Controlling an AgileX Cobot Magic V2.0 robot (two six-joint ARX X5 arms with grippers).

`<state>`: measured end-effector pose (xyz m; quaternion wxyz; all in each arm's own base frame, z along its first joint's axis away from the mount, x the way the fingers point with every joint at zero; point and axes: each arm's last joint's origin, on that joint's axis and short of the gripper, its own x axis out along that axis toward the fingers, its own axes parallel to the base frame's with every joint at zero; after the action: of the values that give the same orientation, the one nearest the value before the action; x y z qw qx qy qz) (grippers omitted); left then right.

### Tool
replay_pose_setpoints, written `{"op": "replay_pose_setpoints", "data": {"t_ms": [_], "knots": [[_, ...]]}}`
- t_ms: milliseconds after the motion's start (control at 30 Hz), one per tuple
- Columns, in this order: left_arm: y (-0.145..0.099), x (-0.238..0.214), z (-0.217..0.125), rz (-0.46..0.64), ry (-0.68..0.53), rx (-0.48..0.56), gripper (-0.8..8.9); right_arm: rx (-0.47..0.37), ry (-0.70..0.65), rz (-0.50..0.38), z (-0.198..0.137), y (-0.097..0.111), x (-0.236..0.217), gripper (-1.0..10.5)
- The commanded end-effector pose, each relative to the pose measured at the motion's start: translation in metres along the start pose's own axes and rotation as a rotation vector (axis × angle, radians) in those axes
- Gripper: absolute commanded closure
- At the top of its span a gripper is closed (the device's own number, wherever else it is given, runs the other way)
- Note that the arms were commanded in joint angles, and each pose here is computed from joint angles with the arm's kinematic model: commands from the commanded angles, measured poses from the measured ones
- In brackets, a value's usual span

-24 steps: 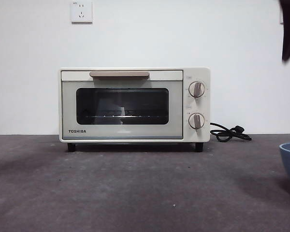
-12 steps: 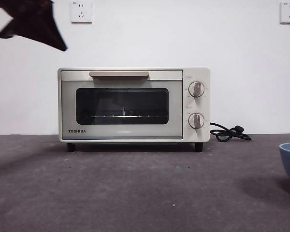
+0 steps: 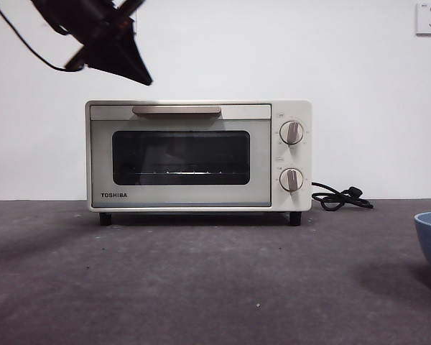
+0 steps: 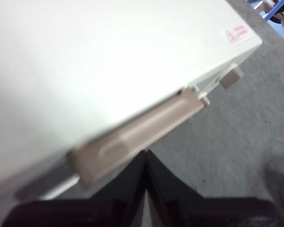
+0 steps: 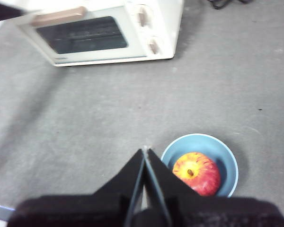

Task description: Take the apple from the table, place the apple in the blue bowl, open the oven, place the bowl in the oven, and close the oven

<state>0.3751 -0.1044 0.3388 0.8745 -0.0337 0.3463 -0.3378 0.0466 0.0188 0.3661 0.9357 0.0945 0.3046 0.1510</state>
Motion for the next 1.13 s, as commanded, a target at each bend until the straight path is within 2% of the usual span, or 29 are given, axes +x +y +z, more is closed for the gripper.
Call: {"op": "replay_pose_setpoints", "data": {"t_ms": [33,400,567,933,1133], "knots": [[0.003,0.018,0.000,-0.011,-0.002,0.019,8.19,0.002,-0.014,0.009,-0.002,0.000,-0.004,9.6],[0.017,0.048,-0.004,0.024,-0.009,-0.011,8.19,0.020,-0.009,0.015,-0.006,-0.001,-0.008,9.6],[0.021,0.059,-0.018,0.022,0.100,-0.045,8.19,0.020,-0.010,0.015,-0.006,-0.001,-0.008,9.6],[0.003,0.060,-0.034,0.112,0.294,0.060,8.19,0.031,-0.005,0.031,-0.006,-0.001,-0.008,9.6],[-0.008,0.060,-0.035,0.113,0.304,0.094,8.19,0.031,0.005,0.058,-0.007,0.000,-0.008,9.6]]}}
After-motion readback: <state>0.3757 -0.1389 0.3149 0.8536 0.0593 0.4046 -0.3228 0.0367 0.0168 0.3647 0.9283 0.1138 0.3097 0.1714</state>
